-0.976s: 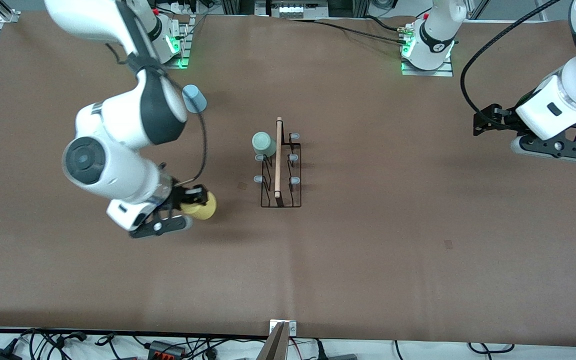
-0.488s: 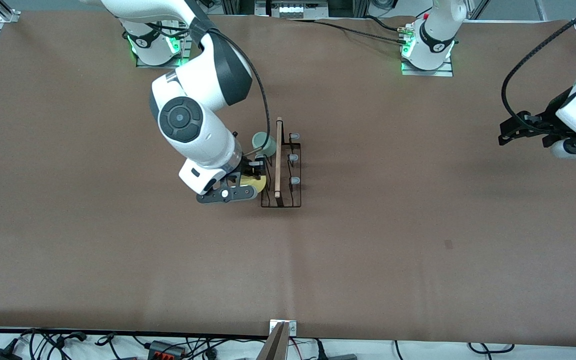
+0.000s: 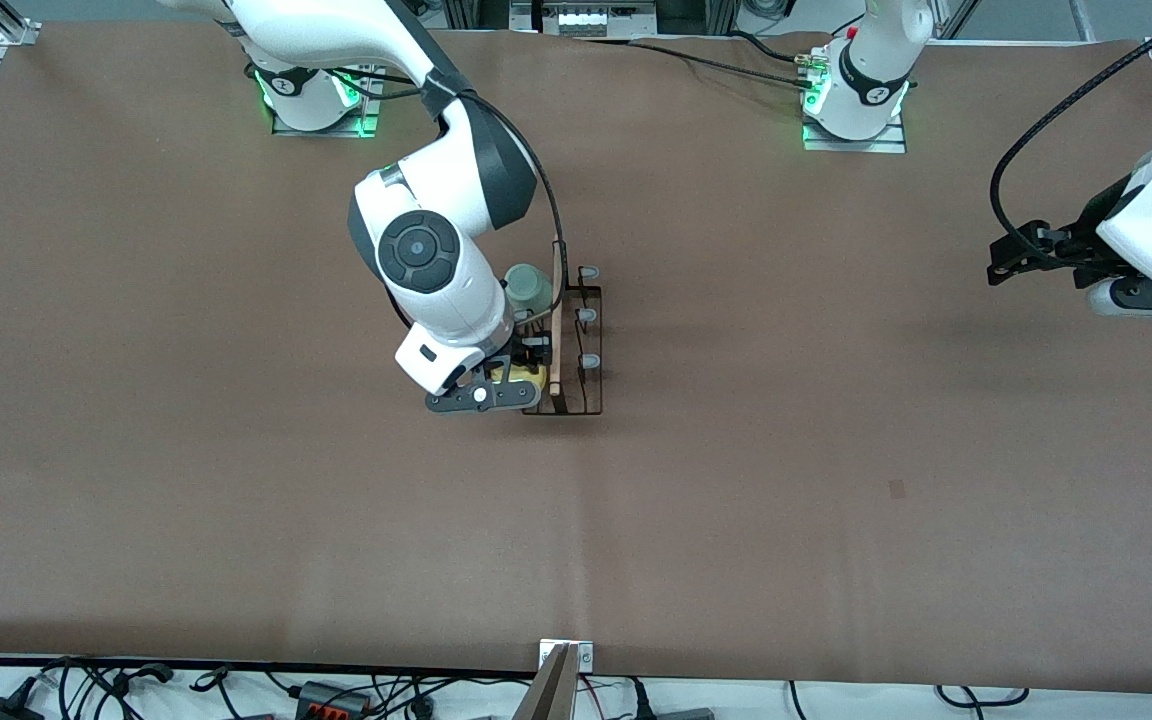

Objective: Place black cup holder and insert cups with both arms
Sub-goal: 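Carry the yellow cup to the rack and lower it onto a peg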

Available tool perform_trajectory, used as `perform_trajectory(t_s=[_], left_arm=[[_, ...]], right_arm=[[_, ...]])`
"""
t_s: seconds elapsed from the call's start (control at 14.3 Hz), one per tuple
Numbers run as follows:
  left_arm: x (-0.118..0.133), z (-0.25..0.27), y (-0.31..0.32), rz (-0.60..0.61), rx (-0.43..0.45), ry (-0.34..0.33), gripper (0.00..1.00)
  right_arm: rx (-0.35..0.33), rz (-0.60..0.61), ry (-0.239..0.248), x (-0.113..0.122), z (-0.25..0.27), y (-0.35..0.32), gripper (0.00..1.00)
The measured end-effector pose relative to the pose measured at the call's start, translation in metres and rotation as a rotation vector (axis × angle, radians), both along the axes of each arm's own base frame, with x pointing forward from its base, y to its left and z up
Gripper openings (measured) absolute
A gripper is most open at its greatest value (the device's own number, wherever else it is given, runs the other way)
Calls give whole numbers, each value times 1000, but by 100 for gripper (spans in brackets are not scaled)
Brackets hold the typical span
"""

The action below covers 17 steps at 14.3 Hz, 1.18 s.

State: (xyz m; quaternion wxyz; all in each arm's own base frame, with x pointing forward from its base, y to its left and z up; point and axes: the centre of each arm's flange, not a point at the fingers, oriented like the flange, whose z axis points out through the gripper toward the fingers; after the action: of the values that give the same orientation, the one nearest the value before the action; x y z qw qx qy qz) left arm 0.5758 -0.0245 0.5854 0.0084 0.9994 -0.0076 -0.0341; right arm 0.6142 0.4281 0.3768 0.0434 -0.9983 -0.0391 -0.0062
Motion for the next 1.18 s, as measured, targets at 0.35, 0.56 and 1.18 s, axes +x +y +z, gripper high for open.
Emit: perform_trajectory(t_s=[0.35,0.56,1.18], left_arm=[[-1,-3,5,8,1,11,100],[-1,-4,3,5,0,12,100],[-1,-4,-6,-11,-1,11,100]], right_arm=[[-24,15,0,-5,-12,8,64],[-34,16,13,-7,-22,8,64],[-65,11,52,-10,-54,7,64]])
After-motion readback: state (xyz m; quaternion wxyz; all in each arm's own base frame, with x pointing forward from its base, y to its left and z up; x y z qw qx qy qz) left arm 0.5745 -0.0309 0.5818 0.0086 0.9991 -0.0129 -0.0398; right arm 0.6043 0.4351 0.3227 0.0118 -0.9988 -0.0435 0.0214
